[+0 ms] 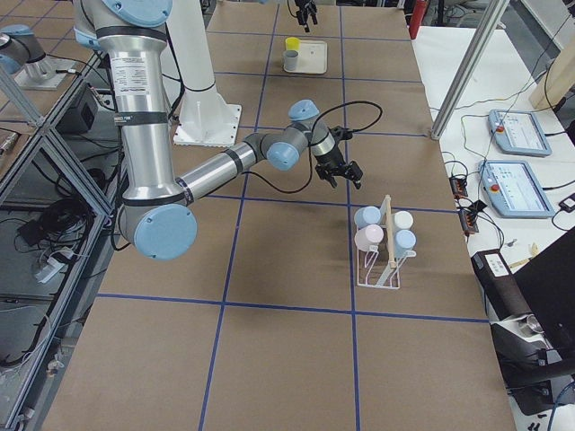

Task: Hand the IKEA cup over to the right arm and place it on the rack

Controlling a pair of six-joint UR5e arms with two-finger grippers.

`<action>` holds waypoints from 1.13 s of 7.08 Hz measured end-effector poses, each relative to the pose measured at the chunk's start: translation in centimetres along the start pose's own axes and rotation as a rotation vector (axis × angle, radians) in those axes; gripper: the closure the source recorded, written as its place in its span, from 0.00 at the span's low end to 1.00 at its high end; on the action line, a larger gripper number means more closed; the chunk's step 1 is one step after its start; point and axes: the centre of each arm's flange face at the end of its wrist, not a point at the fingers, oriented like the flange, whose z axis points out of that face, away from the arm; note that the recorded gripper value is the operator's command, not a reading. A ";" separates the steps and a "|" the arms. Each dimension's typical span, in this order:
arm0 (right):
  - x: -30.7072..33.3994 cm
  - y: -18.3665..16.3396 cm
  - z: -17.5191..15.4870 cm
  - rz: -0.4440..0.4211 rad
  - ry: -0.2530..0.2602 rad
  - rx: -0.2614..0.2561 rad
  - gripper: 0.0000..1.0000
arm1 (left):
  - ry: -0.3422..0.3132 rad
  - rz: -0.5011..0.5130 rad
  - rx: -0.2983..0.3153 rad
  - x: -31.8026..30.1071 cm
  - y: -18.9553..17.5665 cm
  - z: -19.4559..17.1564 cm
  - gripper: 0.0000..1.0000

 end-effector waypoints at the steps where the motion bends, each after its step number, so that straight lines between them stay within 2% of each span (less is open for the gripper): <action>1: -1.3 -0.8 -0.9 0.100 -0.074 0.028 0.00 | 0.000 0.019 0.018 -2.9 2.9 1.2 0.00; 2: -2.3 -1.5 -1.9 0.169 -0.137 0.046 0.00 | 0.004 0.027 0.025 -4.9 5.2 1.8 0.00; 3: -2.8 -1.9 -2.7 0.205 -0.178 0.057 0.00 | 0.003 0.026 0.020 -6.0 6.7 1.8 0.00; 5: -3.2 -2.1 -3.2 0.223 -0.200 0.064 0.00 | 0.000 0.018 0.002 -7.3 9.1 1.3 0.00; 8: -3.2 -2.2 -3.3 0.225 -0.205 0.066 0.00 | 0.015 0.014 -0.030 -8.3 12.0 2.1 0.00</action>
